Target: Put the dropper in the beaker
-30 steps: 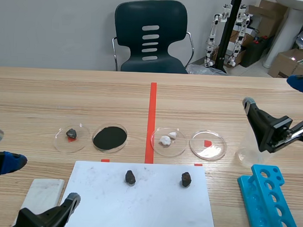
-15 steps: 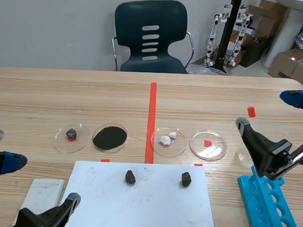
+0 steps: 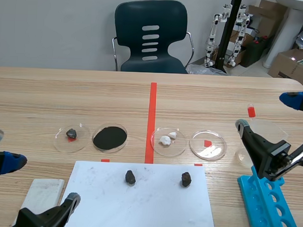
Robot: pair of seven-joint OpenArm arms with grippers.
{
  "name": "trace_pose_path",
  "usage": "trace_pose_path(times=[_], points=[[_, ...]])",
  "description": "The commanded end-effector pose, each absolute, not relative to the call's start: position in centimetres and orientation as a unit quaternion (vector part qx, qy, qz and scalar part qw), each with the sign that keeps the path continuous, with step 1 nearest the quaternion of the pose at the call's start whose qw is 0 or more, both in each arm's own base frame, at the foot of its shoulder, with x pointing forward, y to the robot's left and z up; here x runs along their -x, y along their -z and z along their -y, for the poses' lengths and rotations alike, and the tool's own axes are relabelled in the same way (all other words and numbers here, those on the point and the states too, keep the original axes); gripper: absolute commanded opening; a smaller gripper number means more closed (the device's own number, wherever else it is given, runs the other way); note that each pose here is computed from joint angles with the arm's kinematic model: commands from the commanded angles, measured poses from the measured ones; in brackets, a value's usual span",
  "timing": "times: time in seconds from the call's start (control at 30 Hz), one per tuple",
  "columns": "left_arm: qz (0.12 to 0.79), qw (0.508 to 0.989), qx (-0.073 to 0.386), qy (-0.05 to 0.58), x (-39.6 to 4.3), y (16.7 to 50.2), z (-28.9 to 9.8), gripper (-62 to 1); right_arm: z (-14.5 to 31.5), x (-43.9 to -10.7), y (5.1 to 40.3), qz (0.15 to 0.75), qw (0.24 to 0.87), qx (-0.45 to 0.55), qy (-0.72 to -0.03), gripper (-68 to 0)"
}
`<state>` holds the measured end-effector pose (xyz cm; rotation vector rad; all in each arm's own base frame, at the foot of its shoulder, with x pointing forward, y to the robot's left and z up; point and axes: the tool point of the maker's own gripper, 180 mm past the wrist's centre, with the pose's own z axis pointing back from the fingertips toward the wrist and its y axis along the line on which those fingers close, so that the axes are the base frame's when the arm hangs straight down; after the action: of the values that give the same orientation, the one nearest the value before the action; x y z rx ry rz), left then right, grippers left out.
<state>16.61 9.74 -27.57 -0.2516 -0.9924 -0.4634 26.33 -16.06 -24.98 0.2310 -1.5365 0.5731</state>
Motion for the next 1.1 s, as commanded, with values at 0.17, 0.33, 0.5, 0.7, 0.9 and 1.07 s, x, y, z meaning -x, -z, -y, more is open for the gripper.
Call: trace_pose_path(times=[0.17, 0.33, 0.5, 0.7, 0.9, 1.07], points=[[0.479, 0.842, 0.128, 0.215, -16.64, 27.11, -9.34, 1.4, 16.27, -26.80, 23.82, 0.697, 0.662, -0.100, -0.256, -6.7], [0.479, 0.842, 0.128, 0.215, -16.64, 27.11, -9.34, 1.4, 16.24, -26.79, 23.69, 0.700, 0.659, -0.101, -0.255, -6.7], [0.479, 0.842, 0.128, 0.215, -16.64, 27.11, -9.34, 1.4, 16.24, -26.79, 23.69, 0.700, 0.659, -0.101, -0.255, -6.7], [0.479, 0.842, 0.128, 0.215, -16.64, 27.11, -9.34, 1.4, 16.26, -26.79, 23.68, 0.700, 0.659, -0.101, -0.255, -6.7], [0.479, 0.842, 0.128, 0.215, -16.64, 27.11, -9.34, 1.4, 16.26, -26.79, 23.68, 0.700, 0.659, -0.101, -0.255, -6.7], [0.479, 0.842, 0.128, 0.215, -16.64, 27.11, -9.34, 1.4, 16.17, -26.74, 23.19, 0.709, 0.650, -0.104, -0.254, -6.7]])
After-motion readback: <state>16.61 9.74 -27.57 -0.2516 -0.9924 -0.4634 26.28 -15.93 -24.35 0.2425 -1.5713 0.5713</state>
